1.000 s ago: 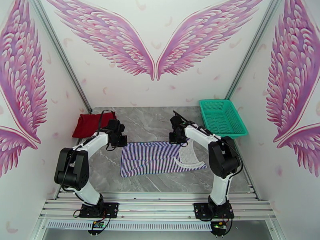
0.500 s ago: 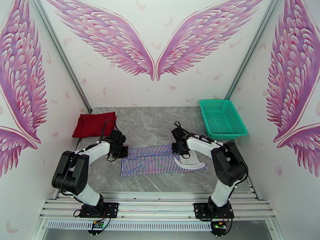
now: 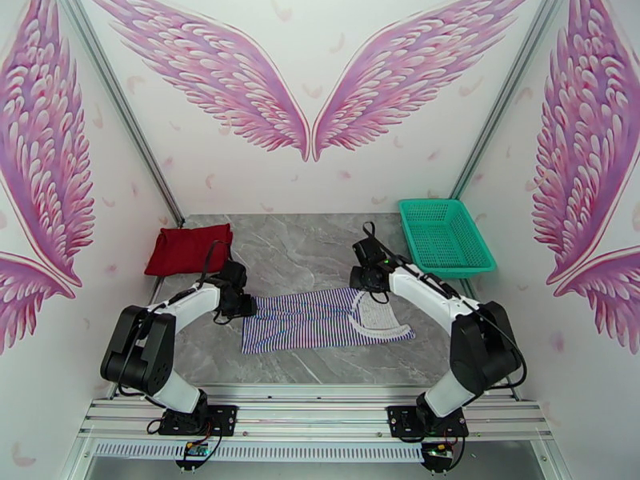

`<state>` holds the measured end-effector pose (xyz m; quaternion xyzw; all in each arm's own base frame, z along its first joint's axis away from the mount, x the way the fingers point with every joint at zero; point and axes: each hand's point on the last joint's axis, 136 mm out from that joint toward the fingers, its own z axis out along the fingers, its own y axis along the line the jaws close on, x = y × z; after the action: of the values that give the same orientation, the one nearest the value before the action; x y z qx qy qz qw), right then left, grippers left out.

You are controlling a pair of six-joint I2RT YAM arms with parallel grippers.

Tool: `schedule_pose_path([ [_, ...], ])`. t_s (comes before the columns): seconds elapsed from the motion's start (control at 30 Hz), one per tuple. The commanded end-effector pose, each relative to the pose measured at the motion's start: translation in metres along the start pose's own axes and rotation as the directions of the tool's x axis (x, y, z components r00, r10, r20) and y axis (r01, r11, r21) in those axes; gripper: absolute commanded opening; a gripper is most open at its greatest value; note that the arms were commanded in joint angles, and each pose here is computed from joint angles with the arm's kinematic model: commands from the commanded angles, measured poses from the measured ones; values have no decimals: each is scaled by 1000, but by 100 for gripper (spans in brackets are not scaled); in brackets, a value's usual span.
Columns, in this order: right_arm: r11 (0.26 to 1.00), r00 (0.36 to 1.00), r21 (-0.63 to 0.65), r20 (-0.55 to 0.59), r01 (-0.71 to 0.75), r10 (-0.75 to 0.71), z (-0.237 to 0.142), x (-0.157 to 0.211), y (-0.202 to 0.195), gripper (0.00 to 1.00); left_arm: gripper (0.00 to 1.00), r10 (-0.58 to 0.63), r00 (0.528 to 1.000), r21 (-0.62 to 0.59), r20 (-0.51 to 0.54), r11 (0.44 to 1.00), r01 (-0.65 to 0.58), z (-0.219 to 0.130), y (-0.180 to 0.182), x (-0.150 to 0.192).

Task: Fold and stack the mixed laundry pile

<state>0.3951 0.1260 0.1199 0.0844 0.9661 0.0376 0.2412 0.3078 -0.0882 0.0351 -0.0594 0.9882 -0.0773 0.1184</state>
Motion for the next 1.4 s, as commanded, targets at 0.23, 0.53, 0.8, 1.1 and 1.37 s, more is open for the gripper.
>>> schedule_pose_path([
  [0.23,985,989,171,-142,-7,32,76,-17,-51,37,34,42,997,139,59,989,-50,-28,-48,-36],
  [0.53,975,981,217,-170,-53,91,72,17,-86,34,27,13,1000,217,-13,976,-10,22,-88,-26],
  [0.8,972,975,217,-180,-88,128,83,36,-100,36,26,44,993,122,-106,992,-31,49,-63,0],
  [1.1,979,983,190,-147,-79,108,60,13,-93,40,31,73,995,110,-62,992,-66,8,-64,-11],
  [1.37,996,989,57,-126,-67,73,-5,17,-57,42,31,149,989,87,8,985,-149,-56,-66,-31],
])
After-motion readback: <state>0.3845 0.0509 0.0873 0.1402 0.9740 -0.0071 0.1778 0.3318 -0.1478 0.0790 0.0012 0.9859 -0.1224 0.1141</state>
